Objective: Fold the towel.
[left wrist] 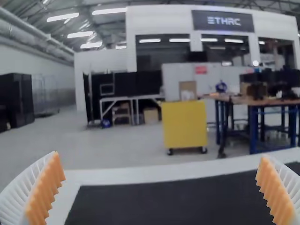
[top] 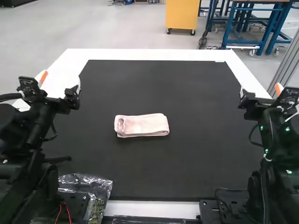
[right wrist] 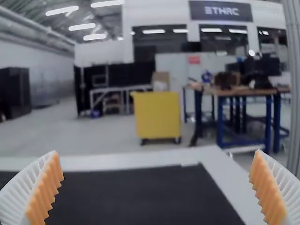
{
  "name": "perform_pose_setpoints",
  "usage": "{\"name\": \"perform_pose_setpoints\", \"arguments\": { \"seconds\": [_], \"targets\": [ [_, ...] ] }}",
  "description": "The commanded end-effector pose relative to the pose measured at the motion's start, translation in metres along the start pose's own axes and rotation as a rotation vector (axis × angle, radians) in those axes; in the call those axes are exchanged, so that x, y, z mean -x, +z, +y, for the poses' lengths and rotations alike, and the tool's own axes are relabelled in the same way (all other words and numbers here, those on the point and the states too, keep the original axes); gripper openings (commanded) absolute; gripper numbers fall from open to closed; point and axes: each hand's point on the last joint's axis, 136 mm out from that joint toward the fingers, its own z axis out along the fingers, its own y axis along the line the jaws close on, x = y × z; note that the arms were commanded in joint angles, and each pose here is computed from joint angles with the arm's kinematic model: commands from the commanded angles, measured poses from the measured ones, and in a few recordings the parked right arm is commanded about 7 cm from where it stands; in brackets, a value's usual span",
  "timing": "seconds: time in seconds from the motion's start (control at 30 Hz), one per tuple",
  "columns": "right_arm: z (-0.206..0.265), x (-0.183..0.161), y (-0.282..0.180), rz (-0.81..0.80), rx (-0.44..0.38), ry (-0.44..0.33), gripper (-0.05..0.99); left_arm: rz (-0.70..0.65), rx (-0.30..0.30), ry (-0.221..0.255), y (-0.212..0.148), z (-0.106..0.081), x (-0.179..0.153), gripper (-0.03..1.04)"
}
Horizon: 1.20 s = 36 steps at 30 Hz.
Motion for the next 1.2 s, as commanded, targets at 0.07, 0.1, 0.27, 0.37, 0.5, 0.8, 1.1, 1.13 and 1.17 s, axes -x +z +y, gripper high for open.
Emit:
{"name": "perform_pose_setpoints", "arguments": {
  "seconds": [0.07, 0.1, 0.27, 0.37, 0.5, 0.8, 1.1, 1.13, 1.17],
  "targets": [
    [-0.017, -0.034, -0.003, 0.132, -0.089, -0.029, 0.91, 0.17, 0.11, 0.009, -0.006, 0.019, -0.055, 0.97],
    [-0.017, -0.043, -0.005, 0.17, -0.091, -0.031, 0.91, 0.201, 0.129, 0.009, -0.007, 0.022, -0.062, 0.97],
    [-0.019, -0.07, -0.011, 0.285, -0.091, -0.069, 0.91, 0.294, 0.189, -0.016, -0.015, 0.031, -0.084, 0.97],
    [-0.018, -0.075, -0.013, 0.306, -0.08, -0.096, 0.91, 0.318, 0.186, -0.008, -0.016, 0.03, -0.09, 0.97],
    [-0.014, -0.076, -0.013, 0.312, -0.055, -0.094, 0.91, 0.324, 0.189, -0.005, -0.017, 0.031, -0.092, 0.97],
    [-0.007, -0.079, -0.013, 0.322, -0.016, -0.088, 0.91, 0.324, 0.187, -0.006, -0.017, 0.031, -0.092, 0.97],
    [-0.007, -0.079, -0.013, 0.322, -0.015, -0.088, 0.91, 0.322, 0.187, -0.006, -0.017, 0.031, -0.091, 0.97],
    [-0.007, -0.079, -0.013, 0.322, -0.016, -0.088, 0.91, 0.322, 0.187, -0.006, -0.017, 0.031, -0.091, 0.97],
    [-0.007, -0.079, -0.013, 0.322, -0.016, -0.088, 0.91, 0.324, 0.187, -0.006, -0.017, 0.031, -0.092, 0.97]
  ]
}}
